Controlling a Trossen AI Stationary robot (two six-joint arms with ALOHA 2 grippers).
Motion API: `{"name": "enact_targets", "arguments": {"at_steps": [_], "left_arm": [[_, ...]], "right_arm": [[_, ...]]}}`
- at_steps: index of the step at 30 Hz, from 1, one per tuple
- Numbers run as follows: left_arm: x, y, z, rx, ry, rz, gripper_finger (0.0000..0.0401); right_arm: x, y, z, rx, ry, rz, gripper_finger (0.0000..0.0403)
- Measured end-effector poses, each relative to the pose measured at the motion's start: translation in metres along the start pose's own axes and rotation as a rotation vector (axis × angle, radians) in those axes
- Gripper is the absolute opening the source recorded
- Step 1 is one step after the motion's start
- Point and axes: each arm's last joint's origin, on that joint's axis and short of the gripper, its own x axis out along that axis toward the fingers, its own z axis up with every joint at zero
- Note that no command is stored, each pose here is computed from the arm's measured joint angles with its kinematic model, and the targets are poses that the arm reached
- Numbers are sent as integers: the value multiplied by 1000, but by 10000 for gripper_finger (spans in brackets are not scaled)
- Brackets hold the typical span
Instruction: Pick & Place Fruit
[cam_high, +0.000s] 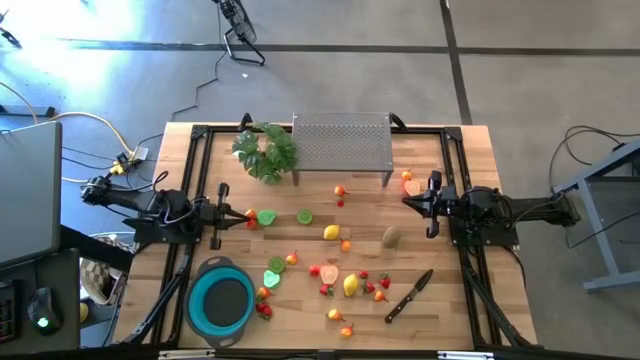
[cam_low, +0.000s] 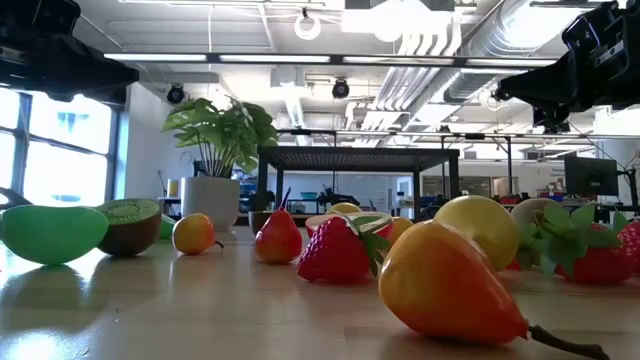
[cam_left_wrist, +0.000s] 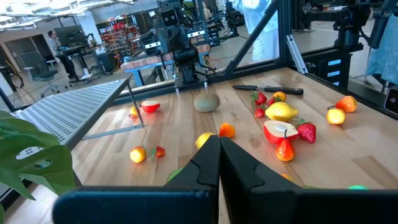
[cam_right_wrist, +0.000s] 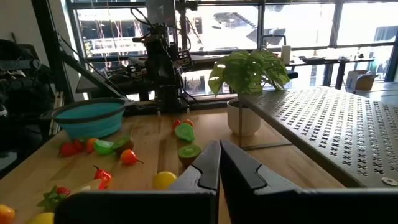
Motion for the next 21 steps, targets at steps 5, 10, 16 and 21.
{"name": "enact_targets", "arguments": {"at_steps": [5,10,16,21], "left_arm": [[0,0,0,0,0,0,1],[0,0,0,0,0,0,1],[0,0,0,0,0,0,1],[0,0,0,0,0,0,1]], "right_arm": [[0,0,0,0,0,0,4],[0,0,0,0,0,0,4],[0,0,0,0,0,0,4],[0,0,0,-13,0,-1,4]]}}
